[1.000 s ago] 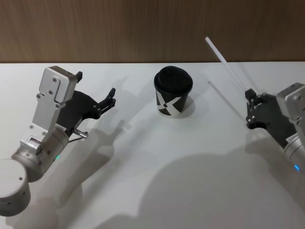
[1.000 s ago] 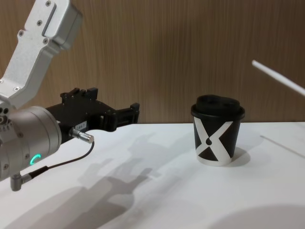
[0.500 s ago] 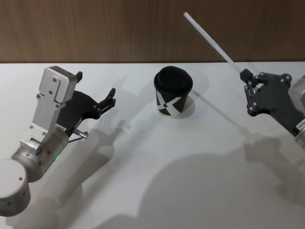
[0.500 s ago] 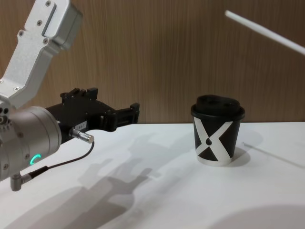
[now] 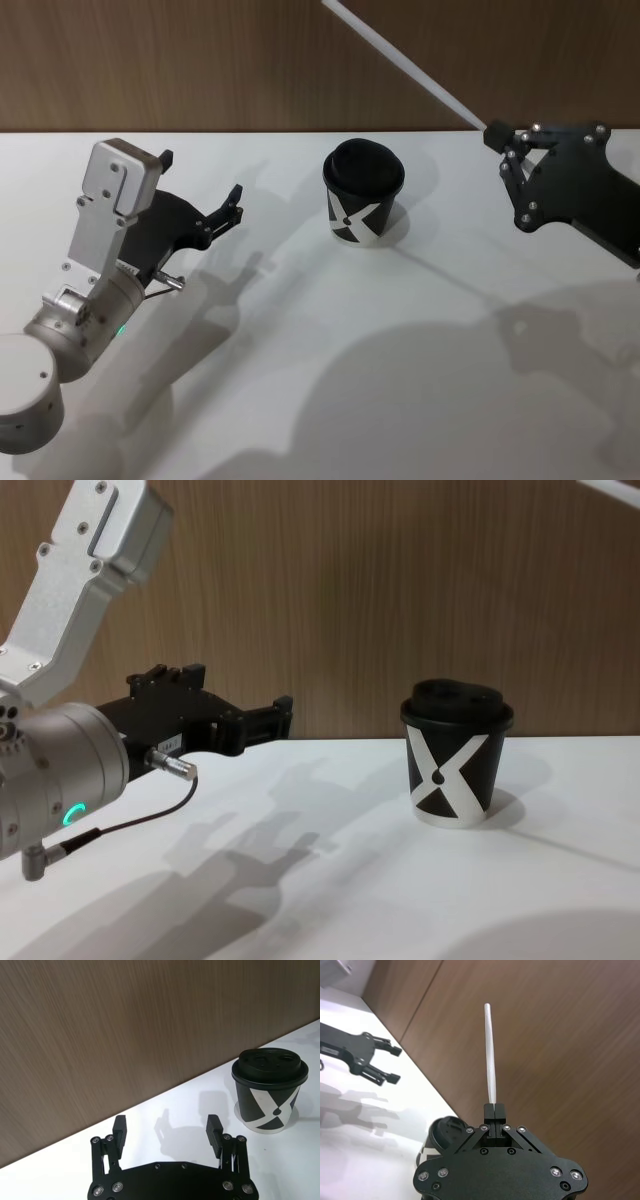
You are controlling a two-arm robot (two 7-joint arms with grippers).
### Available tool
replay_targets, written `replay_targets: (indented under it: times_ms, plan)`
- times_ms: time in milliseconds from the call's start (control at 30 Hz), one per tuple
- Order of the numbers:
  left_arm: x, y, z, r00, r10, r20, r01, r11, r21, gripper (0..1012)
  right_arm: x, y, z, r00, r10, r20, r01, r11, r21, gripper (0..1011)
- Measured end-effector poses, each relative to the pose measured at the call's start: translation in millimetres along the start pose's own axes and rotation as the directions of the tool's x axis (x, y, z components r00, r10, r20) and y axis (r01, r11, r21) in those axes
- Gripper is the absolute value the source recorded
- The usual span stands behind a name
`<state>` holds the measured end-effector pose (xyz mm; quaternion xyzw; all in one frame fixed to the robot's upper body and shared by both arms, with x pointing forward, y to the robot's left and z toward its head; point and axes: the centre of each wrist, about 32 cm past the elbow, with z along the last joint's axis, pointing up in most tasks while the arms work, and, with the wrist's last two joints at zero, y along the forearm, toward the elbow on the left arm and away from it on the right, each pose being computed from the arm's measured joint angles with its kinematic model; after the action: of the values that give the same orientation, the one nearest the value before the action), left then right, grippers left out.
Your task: Pick up the straw with one hand, pass it to the other hand, and insert it into the cup.
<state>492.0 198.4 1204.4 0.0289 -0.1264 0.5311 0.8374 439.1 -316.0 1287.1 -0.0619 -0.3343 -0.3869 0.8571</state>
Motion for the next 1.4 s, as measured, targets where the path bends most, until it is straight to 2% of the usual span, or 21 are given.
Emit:
replay_targets:
  times_ms: [167, 367, 567, 633, 667, 767, 800, 900, 967, 1000, 1167, 1200, 1300, 1333, 1400]
  plan:
    - [0.9, 0.7, 0.9, 1.0, -0.007, 0.0, 0.007, 1.0, -0.001, 1000, 3.2, 0.2, 8.0, 0.999, 0.03, 0.014, -0.03, 0.999, 0.028, 3]
    - [6.5, 4.0, 5.5, 0.9988, -0.048, -0.013, 0.048, 0.9988, -0.007, 1000, 5.1, 0.2, 13.2, 0.998, 0.05, 0.024, -0.051, 0.998, 0.045, 2]
    - [16.2, 9.2, 13.8, 0.9932, -0.106, -0.046, 0.106, 0.9942, -0.02, 1000, 6.6, 0.2, 17.4, 0.997, 0.065, 0.032, -0.067, 0.996, 0.058, 2]
    - [21.4, 11.7, 18.5, 0.9873, -0.14, -0.075, 0.138, 0.99, -0.03, 1000, 7.0, 0.2, 18.3, 0.997, 0.069, 0.033, -0.071, 0.996, 0.061, 3]
    - [21.4, 11.7, 18.5, 0.9873, -0.14, -0.075, 0.138, 0.99, -0.03, 1000, 7.0, 0.2, 18.3, 0.997, 0.069, 0.033, -0.071, 0.996, 0.061, 2]
    - [28.5, 14.8, 25.0, 0.9768, -0.18, -0.117, 0.175, 0.9834, -0.048, 1000, 7.3, 0.2, 19.4, 0.997, 0.072, 0.035, -0.075, 0.995, 0.065, 2]
    - [28.5, 14.8, 25.0, 0.9768, -0.18, -0.117, 0.175, 0.9834, -0.048, 1000, 7.5, 0.2, 19.8, 0.997, 0.074, 0.036, -0.076, 0.995, 0.066, 3]
    - [34.6, 17.1, 31.3, 0.964, -0.213, -0.16, 0.204, 0.9765, -0.07, 1000, 7.7, 0.3, 20.6, 0.996, 0.077, 0.038, -0.08, 0.994, 0.069, 2]
    - [36.8, 17.8, 33.8, 0.9583, -0.224, -0.177, 0.213, 0.9737, -0.08, 1000, 7.9, 0.3, 21.0, 0.996, 0.079, 0.039, -0.081, 0.994, 0.07, 2]
    - [38.7, 18.3, 36.1, 0.9508, -0.238, -0.199, 0.224, 0.9705, -0.091, 1000, 7.9, 0.3, 21.1, 0.996, 0.079, 0.039, -0.082, 0.994, 0.07, 2]
    - [43.6, 19.1, 43.0, 0.9268, -0.27, -0.261, 0.246, 0.9615, -0.123, 1000, 8.2, 0.2, 21.8, 0.996, 0.081, 0.041, -0.084, 0.994, 0.072, 2]
    - [44.8, 18.9, 45.0, 0.9164, -0.282, -0.284, 0.254, 0.9581, -0.133, 1000, 8.2, 0.2, 22.0, 0.996, 0.081, 0.041, -0.084, 0.994, 0.073, 2]
    - [46.7, 18.1, 48.5, 0.9003, -0.298, -0.317, 0.262, 0.9531, -0.152, 1000, 8.3, 0.2, 22.2, 0.996, 0.082, 0.041, -0.085, 0.994, 0.074, 2]
    - [47.6, 17.2, 50.7, 0.8887, -0.312, -0.336, 0.271, 0.9485, -0.165, 999, 8.3, 0.2, 22.3, 0.996, 0.083, 0.041, -0.086, 0.994, 0.074, 3]
    - [48.5, 15.9, 53.0, 0.8765, -0.325, -0.355, 0.278, 0.9441, -0.177, 1000, 8.3, 0.3, 22.4, 0.996, 0.083, 0.041, -0.086, 0.993, 0.075, 2]
